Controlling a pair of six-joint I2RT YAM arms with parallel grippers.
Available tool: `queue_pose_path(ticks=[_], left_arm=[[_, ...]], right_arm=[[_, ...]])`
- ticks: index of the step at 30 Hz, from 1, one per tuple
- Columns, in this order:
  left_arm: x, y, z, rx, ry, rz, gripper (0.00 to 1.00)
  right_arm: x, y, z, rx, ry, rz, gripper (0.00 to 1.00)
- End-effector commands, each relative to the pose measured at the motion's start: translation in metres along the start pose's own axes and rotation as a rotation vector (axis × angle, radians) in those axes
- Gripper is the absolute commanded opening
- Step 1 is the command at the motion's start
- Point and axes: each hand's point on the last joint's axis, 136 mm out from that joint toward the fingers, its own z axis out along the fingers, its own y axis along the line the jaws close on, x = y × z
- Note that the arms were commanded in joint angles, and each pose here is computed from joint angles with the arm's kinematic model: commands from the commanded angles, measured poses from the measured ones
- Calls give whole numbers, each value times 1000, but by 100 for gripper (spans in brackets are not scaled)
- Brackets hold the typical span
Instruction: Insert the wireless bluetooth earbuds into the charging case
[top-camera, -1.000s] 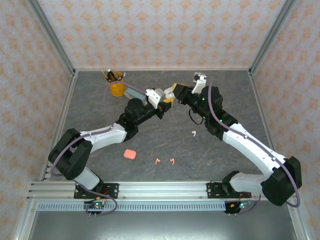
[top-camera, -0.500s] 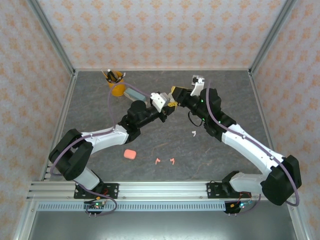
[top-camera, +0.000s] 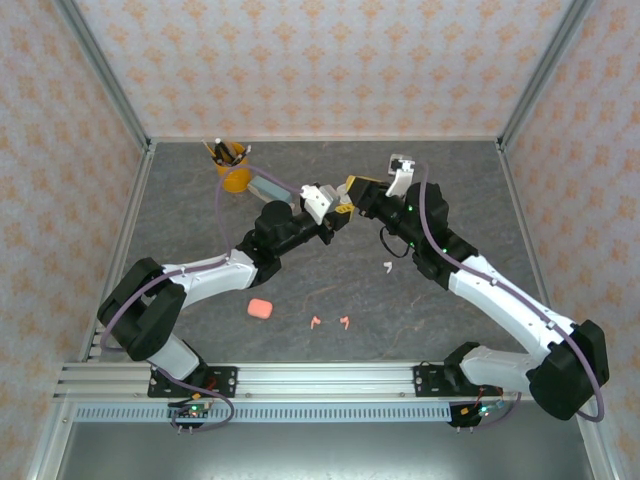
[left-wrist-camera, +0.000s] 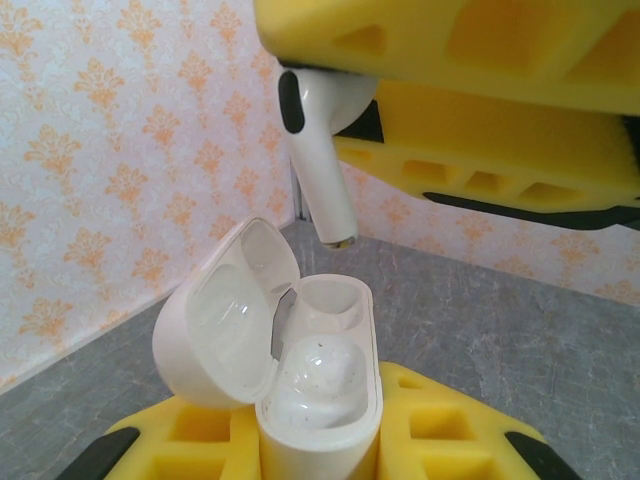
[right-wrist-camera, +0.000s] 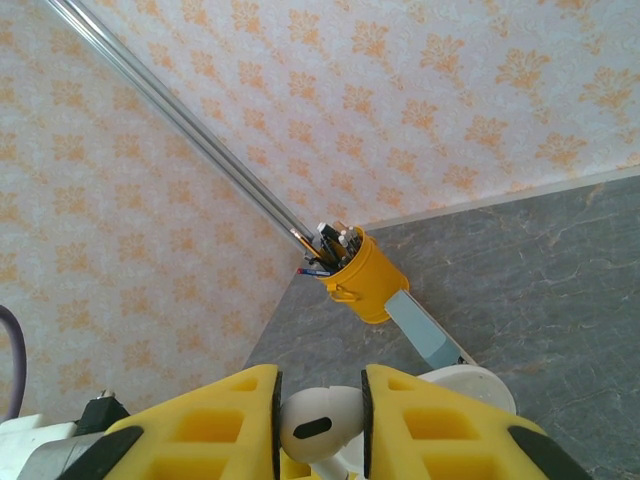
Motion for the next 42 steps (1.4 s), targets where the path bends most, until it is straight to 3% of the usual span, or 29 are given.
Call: queue_pose_path(ticks=[1, 42], left_arm=[[-35, 0, -3, -1, -98, 2, 0], [-45, 2, -3, -8, -127, -21, 0]], right_arm=[[-4, 10, -3, -45, -28, 7, 24], [31, -19, 17, 0, 36, 62, 24]])
